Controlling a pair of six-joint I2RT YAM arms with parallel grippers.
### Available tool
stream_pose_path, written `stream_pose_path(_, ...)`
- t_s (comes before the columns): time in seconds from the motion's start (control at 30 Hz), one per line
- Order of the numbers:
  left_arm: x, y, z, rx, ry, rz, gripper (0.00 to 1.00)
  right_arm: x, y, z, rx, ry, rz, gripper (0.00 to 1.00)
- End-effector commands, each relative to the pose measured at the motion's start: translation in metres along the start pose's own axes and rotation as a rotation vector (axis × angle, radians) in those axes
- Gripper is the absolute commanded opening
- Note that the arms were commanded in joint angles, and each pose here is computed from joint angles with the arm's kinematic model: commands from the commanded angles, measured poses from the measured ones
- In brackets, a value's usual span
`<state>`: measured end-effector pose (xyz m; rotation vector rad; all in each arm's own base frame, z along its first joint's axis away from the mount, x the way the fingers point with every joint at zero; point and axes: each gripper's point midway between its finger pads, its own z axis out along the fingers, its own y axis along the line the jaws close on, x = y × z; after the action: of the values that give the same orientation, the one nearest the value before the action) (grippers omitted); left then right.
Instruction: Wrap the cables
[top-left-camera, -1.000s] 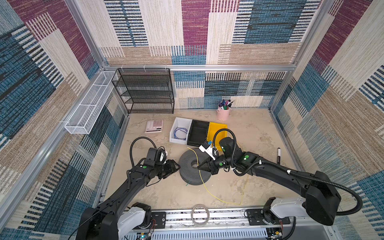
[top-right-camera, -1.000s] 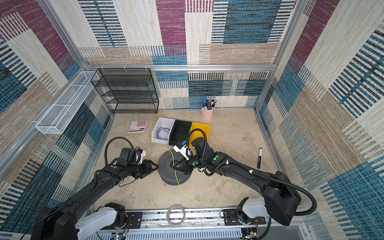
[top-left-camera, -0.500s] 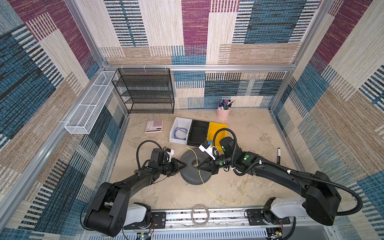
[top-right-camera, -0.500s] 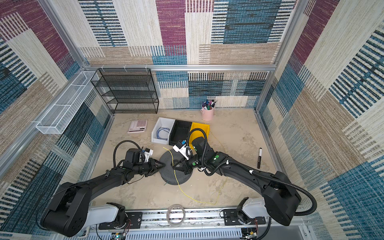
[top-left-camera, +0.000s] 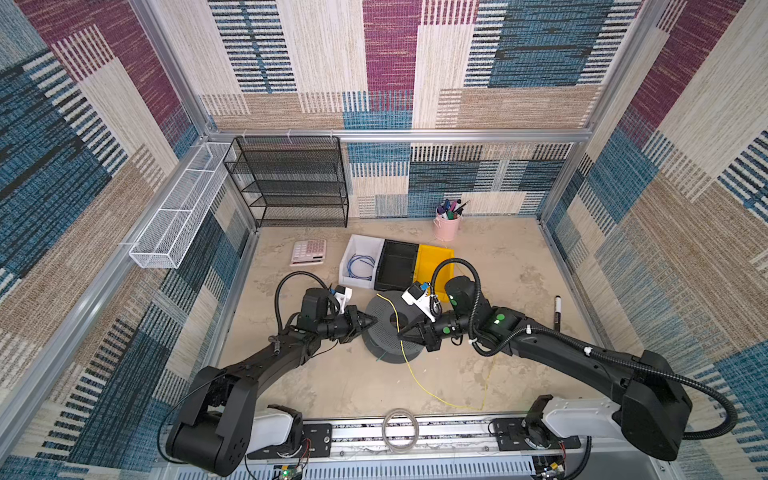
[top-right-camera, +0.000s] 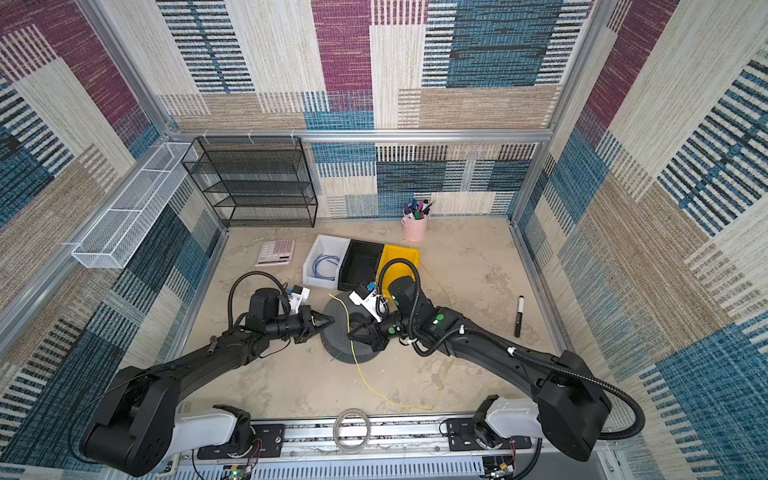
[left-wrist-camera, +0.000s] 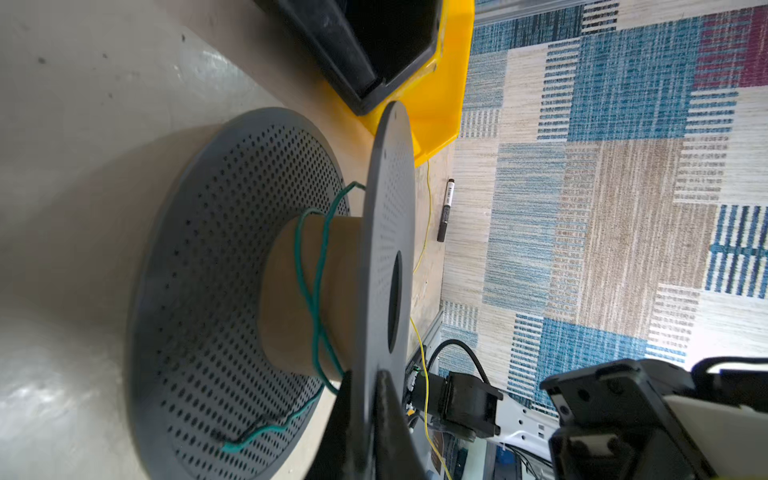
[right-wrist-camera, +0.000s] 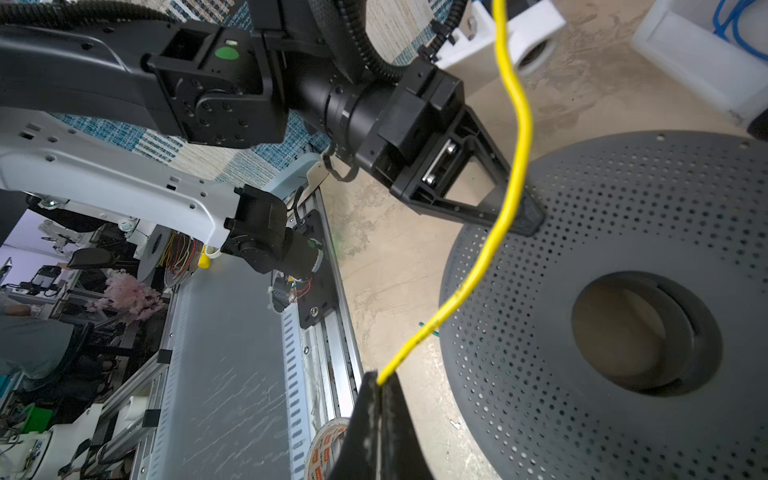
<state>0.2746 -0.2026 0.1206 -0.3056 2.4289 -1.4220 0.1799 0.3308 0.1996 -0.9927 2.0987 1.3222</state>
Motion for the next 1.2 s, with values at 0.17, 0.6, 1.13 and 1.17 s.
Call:
stream_pose_path(0.17,-0.022,-0.001,-0.048,-0.373,-0.087,0.054,0.00,-0.011,-0.011,-0.018,0.082,-0.101,-0.031,0.00)
stream_pose_path(0.6,-0.037,-0.055,-0.068,-0.763,-0.153,0.239,0.00,-0.005,-0.022,-0.037,0.156,-0.160,-0.034,0.00)
stream_pose_path(1.13,-0.022,-0.061,-0.016,-0.872,-0.123,0.201,0.00,0.015,-0.019,-0.040,0.131,-0.138,-0.024,0.00)
stream_pose_path(1.17,-0.021,-0.061,-0.013,-0.870,-0.114,0.199,0.03,0.015,-0.017,-0.040,0.122,-0.137,-0.025,0.00)
